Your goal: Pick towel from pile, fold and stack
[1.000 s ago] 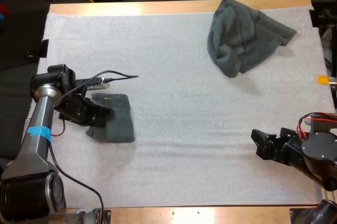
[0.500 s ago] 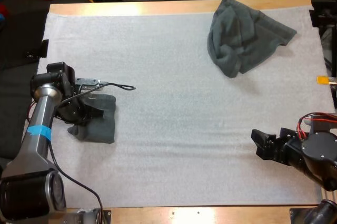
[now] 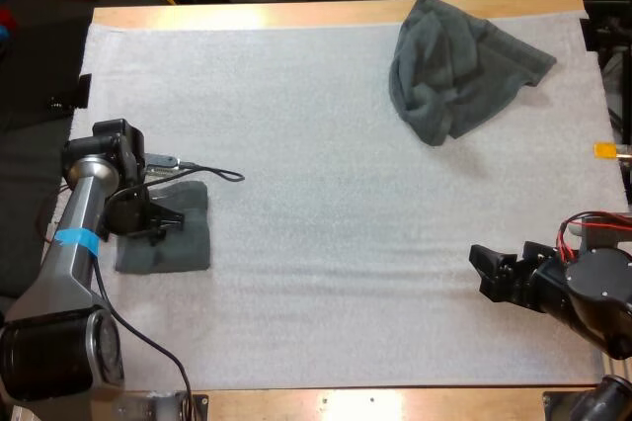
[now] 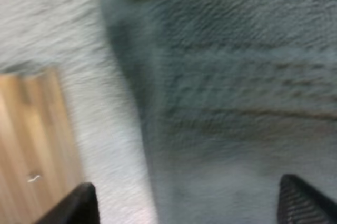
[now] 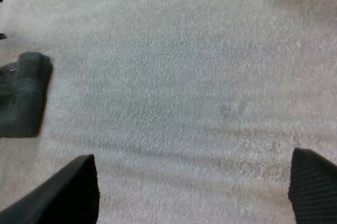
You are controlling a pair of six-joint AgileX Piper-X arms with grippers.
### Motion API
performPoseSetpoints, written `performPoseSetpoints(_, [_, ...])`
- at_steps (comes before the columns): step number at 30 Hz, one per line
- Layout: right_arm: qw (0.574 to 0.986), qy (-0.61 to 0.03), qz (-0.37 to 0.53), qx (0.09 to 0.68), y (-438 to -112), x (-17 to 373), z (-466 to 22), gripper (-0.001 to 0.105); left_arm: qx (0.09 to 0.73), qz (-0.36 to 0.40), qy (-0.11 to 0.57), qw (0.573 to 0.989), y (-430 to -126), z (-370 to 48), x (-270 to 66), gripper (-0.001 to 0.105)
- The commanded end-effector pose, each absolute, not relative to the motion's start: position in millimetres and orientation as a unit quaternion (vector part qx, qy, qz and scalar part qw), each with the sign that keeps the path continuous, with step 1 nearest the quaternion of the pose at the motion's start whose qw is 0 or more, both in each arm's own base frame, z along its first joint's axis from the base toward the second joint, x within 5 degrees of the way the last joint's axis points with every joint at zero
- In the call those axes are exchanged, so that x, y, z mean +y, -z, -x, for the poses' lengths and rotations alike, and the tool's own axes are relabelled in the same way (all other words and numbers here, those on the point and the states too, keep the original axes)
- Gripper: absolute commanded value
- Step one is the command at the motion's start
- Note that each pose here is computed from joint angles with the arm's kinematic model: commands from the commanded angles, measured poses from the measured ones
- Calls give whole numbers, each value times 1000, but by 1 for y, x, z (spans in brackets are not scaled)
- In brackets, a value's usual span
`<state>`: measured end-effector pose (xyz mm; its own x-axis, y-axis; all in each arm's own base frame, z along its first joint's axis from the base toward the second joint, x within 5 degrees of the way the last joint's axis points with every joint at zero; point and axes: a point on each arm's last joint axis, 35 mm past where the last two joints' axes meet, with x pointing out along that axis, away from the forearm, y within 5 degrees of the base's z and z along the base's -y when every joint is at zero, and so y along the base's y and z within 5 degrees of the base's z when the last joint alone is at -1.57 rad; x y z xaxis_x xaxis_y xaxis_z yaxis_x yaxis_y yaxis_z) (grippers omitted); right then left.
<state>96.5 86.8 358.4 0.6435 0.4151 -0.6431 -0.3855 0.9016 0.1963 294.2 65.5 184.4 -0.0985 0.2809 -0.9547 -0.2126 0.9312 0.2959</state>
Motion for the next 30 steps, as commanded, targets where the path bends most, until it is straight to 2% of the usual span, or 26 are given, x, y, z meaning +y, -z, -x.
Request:
performPoseSetpoints(1, [908,-223,-19,354,-362,86,-96,72,714,-35,-206,668,-186,-294,67,65])
performPoseSetpoints(8, [908,-224,-18,354,-362,86,-96,72,701,-17,-205,683,-197,-291,66,64])
performPoseSetpoints(13, [908,-225,-14,353,-362,86,-96,72,684,75,-127,714,-214,-287,56,64])
performPoseSetpoints(17, [908,-226,-12,352,-362,86,-96,72,679,97,-107,720,-219,-285,54,64])
performPoseSetpoints(21, [908,-228,-7,351,-362,86,-96,72,688,117,-86,711,-212,-281,51,64])
performPoseSetpoints(30, [909,-231,9,346,-362,86,-96,72,692,118,-87,707,-178,-267,48,64])
